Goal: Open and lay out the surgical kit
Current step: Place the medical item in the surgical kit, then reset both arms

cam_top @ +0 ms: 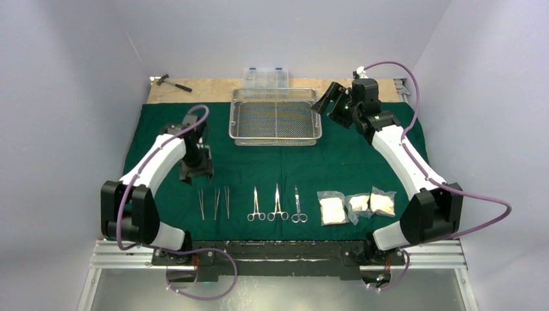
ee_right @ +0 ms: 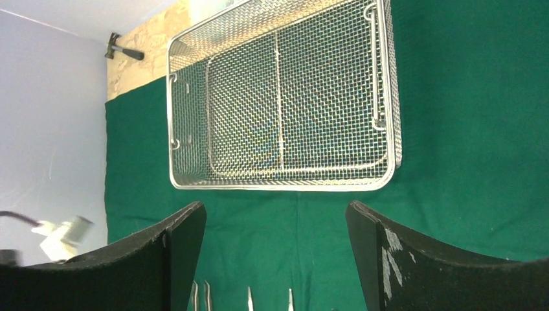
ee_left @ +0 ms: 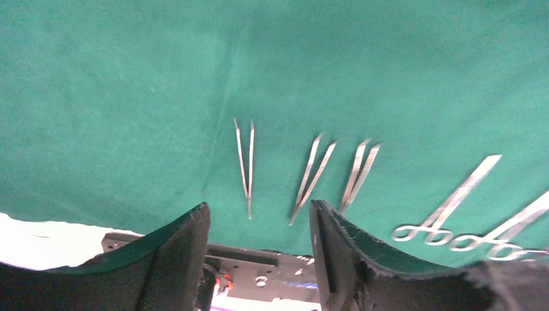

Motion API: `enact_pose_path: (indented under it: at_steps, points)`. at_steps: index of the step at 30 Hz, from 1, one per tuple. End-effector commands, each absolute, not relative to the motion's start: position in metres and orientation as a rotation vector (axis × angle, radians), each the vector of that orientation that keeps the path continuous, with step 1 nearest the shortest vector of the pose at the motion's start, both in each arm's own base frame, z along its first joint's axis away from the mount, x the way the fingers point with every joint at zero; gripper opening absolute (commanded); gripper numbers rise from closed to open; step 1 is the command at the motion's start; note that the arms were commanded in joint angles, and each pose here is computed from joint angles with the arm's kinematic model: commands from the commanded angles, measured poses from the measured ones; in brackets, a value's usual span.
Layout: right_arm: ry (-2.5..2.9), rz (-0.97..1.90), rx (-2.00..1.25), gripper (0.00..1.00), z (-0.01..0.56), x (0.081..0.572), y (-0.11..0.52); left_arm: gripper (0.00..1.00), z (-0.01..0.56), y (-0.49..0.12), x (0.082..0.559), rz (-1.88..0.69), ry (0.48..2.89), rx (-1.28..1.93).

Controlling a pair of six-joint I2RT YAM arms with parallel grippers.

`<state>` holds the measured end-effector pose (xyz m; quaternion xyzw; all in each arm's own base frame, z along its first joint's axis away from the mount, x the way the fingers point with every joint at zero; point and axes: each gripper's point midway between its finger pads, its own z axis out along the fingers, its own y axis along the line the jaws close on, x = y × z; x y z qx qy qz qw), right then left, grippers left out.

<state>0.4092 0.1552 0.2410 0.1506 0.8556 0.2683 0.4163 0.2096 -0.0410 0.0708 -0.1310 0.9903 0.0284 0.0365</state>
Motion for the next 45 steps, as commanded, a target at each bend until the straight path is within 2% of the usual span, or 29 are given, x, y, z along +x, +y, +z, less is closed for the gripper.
enact_pose_path:
  at_steps: [1,2,3,4,9,15,25,31,40,45]
  points:
    - [2.096,0.673,0.398,0.83,0.273,0.397,0.146,0.61,0.148,-0.044,0.252,0.022,2.792,-0.406]
    - [2.092,0.64,0.405,0.83,0.274,0.395,0.141,0.74,0.162,-0.048,0.261,-0.019,2.744,-0.395]
    - [2.095,0.601,0.412,0.84,0.274,0.391,0.134,0.83,0.175,-0.052,0.269,-0.062,2.696,-0.379]
    - [2.094,0.558,0.418,0.84,0.276,0.387,0.127,0.86,0.189,-0.055,0.277,-0.096,2.647,-0.368]
    - [2.059,0.37,0.46,0.85,0.279,0.348,0.087,0.91,0.246,-0.062,0.294,-0.21,2.431,-0.356]
    - [2.05,0.236,0.516,0.83,0.271,0.287,0.051,0.97,0.285,-0.053,0.281,-0.222,2.278,-0.39]
    - [1.912,-0.036,0.572,0.83,0.296,0.188,-0.022,0.99,0.328,-0.019,0.227,-0.11,2.131,-0.42]
    - [1.853,-0.044,0.602,0.83,0.32,0.141,-0.04,0.99,0.346,0.001,0.177,-0.07,2.04,-0.427]
    - [1.687,0.027,0.608,0.83,0.366,0.106,-0.052,0.99,0.372,0.028,0.127,-0.004,1.907,-0.456]
    - [1.633,0.027,0.692,0.82,0.373,0.083,-0.065,0.99,0.379,0.03,0.107,-0.031,1.862,-0.466]
